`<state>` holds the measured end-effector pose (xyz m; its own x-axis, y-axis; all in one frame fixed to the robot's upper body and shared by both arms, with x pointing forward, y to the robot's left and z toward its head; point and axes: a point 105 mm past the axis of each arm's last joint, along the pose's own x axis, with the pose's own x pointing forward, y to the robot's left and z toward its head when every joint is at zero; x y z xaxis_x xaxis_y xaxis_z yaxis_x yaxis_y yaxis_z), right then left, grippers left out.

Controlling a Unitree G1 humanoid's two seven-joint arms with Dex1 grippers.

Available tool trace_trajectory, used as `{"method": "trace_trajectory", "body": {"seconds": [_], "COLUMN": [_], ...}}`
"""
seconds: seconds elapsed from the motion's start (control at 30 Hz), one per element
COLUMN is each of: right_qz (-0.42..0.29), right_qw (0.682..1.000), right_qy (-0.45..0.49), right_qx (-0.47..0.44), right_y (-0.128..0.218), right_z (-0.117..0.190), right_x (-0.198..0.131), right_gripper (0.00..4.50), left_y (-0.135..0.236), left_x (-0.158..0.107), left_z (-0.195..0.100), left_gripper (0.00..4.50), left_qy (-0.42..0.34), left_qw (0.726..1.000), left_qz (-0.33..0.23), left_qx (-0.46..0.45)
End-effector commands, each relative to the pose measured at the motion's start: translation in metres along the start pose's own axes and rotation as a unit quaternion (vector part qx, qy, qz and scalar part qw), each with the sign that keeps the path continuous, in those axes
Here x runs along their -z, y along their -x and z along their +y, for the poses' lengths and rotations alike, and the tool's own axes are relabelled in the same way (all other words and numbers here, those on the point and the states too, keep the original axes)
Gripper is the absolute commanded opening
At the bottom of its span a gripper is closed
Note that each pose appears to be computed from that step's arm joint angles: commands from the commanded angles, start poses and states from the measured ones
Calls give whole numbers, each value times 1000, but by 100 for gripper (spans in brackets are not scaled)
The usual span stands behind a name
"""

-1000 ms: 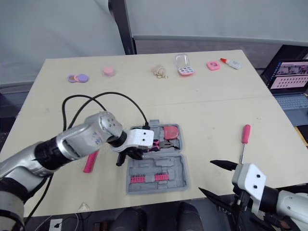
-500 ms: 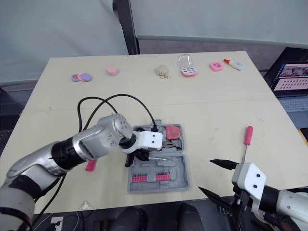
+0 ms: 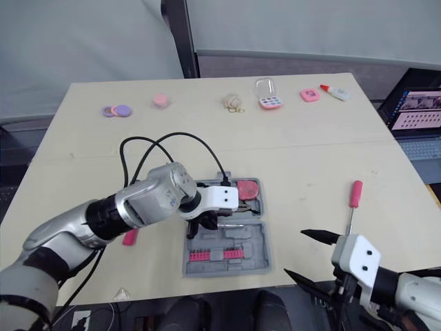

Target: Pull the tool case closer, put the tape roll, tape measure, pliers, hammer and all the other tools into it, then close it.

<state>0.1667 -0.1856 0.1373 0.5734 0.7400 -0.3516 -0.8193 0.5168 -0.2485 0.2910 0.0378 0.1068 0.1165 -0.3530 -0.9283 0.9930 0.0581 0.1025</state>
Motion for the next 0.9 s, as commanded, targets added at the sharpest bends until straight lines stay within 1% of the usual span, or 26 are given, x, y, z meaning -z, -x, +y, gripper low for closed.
{"method": "trace_trajectory", "body": {"seconds": [0.03,0.27,0.57,0.9], "right_qz": [-9,-9,-8,-8], "right_qw": [1000,1000,1000,1000], "right_qy": [11,9,5,2], "right_qx": [9,11,15,18], "right_y": [1,1,2,2], "right_z": [2,4,6,9], "right_x": [-7,-7,-6,-6], "right_gripper": [450,450,450,450], "left_y": [-2,-7,-14,-13], "left_x": [-4,-2,0,-7], "left_z": [-2,-3,4,4], "left_gripper": [2,2,2,2], "left_qy": [-7,-7,-9,-18], "left_qw": [1000,1000,1000,1000], "left_qz": [0,8,14,3], "left_qx": [-1,2,-7,-6]}}
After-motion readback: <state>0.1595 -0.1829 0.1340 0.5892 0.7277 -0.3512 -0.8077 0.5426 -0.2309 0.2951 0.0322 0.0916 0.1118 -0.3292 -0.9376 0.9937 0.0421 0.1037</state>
